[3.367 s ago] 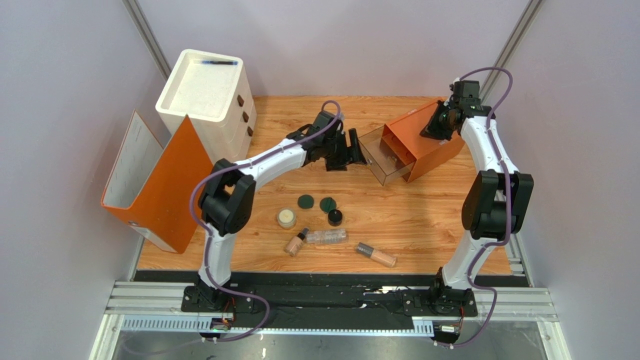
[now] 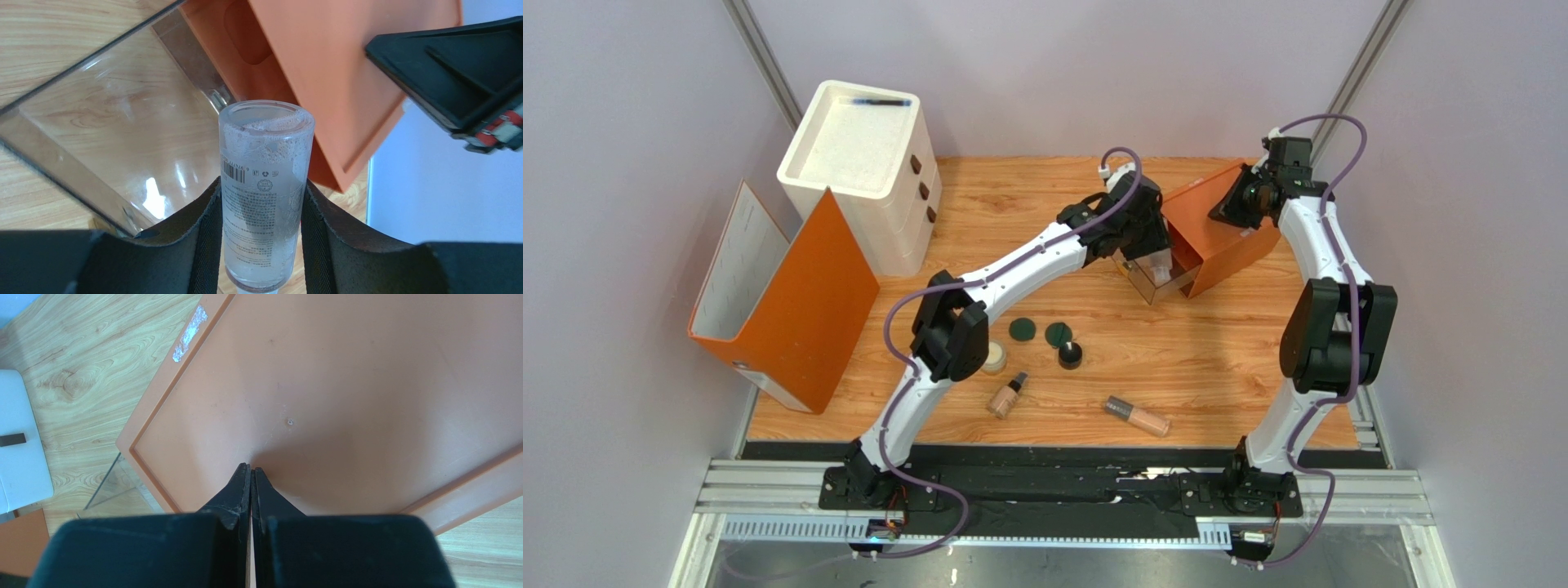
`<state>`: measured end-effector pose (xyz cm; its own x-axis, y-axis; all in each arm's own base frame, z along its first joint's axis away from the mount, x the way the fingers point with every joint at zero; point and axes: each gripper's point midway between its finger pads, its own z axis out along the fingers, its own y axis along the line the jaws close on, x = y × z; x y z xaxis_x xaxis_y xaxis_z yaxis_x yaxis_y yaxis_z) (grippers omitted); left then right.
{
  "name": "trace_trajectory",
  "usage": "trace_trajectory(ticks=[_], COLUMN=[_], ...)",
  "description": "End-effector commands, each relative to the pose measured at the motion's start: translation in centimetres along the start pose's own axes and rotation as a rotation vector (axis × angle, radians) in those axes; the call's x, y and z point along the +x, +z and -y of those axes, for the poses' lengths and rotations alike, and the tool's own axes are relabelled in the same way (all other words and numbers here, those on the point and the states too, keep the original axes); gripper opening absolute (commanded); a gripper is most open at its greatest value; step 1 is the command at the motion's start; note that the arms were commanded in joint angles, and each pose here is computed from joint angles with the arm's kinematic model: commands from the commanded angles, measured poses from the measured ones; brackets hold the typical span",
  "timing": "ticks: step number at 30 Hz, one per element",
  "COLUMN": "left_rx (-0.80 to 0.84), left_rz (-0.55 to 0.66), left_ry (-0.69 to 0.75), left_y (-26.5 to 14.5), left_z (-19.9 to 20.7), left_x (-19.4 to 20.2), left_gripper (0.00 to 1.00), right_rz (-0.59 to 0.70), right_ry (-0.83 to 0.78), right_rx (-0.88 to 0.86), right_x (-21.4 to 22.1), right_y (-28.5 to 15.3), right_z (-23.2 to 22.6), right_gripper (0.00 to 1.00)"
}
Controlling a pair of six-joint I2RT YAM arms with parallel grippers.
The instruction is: Organize the makeup
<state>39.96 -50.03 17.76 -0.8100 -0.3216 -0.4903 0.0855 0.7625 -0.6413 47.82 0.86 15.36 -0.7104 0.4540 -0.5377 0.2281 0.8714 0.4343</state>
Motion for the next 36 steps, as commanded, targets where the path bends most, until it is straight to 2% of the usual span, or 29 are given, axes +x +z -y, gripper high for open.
trace_trajectory(ticks=[1, 2, 3, 4, 6, 7, 8, 9, 11, 15, 17, 21, 25, 26, 29, 30, 32, 36], left_rx=[0.085, 0.079, 0.076, 0.076, 0.078, 0.081, 0.096, 0.106, 0.143, 0.200, 0.229, 0.211, 0.164, 0.184, 0.211, 0.230, 0.241, 0.259], left_rz=[0.037, 0.038, 0.039, 0.038, 0.046, 0.056, 0.068, 0.078, 0.115, 0.148, 0.124, 0.093, -0.080, -0.117, -0.223, -0.274, -0.311, -0.468], left_ry=[-0.027, -0.026, -0.027, -0.022, -0.014, -0.015, -0.010, -0.001, 0.033, 0.224, 0.312, 0.600, 0.896, 1.005, 1.187, 1.246, 1.332, 1.452], left_y=[-0.4, -0.3, -0.2, -0.2, -0.3, -0.5, -1.1, -1.4, -2.8, -6.2, -8.6, -12.6, -13.2, -13.6, -14.4, -14.9, -15.0, -14.0], left_z=[2.6, 2.3, 2.0, 1.9, 1.7, 1.7, 2.1, 2.4, 3.5, 5.1, 5.5, 3.8, -0.2, -0.3, -2.7, -3.6, -4.5, -6.7], left_x=[-1.8, -1.9, -2.2, -2.4, -3.0, -3.6, -4.2, -4.6, -6.2, -7.5, -7.0, -4.2, 3.3, 5.9, 11.3, 14.4, 16.7, 21.8], left_gripper=[0.21, 0.37, 0.44, 0.56, 0.64, 0.71, 0.82, 0.85, 0.86, 0.84, 0.84, 0.83, 0.81, 0.80, 0.79, 0.79, 0.81, 0.81], right_rz=[-0.445, -0.442, -0.441, -0.441, -0.436, -0.436, -0.438, -0.438, -0.437, -0.436, -0.437, -0.442, -0.442, -0.442, -0.442, -0.445, -0.448, -0.461], right_ry=[0.050, 0.047, 0.047, 0.046, 0.042, 0.042, 0.044, 0.044, 0.041, 0.046, 0.043, 0.043, 0.040, 0.039, 0.037, 0.037, 0.037, 0.042], right_rx=[0.260, 0.256, 0.253, 0.249, 0.245, 0.245, 0.245, 0.245, 0.243, 0.243, 0.242, 0.242, 0.241, 0.243, 0.247, 0.250, 0.252, 0.253], right_x=[12.8, 12.7, 12.7, 12.6, 12.5, 12.5, 12.6, 12.6, 12.5, 12.5, 12.5, 12.7, 12.8, 12.7, 12.7, 12.8, 12.9, 13.3], right_y=[1.4, 1.4, 1.2, 1.2, 1.2, 1.2, 1.1, 1.1, 1.1, 1.1, 1.0, 1.0, 0.9, 0.9, 0.8, 0.9, 0.9, 1.0], right_z=[7.4, 7.3, 7.2, 7.1, 7.1, 7.1, 7.1, 7.1, 7.0, 7.0, 7.0, 7.0, 7.0, 7.0, 7.1, 7.2, 7.3, 7.4], right_gripper=[0.00, 0.00, 0.00, 0.00, 0.01, 0.01, 0.01, 0.01, 0.00, 0.00, 0.00, 0.00, 0.00, 0.00, 0.00, 0.00, 0.00, 0.00])
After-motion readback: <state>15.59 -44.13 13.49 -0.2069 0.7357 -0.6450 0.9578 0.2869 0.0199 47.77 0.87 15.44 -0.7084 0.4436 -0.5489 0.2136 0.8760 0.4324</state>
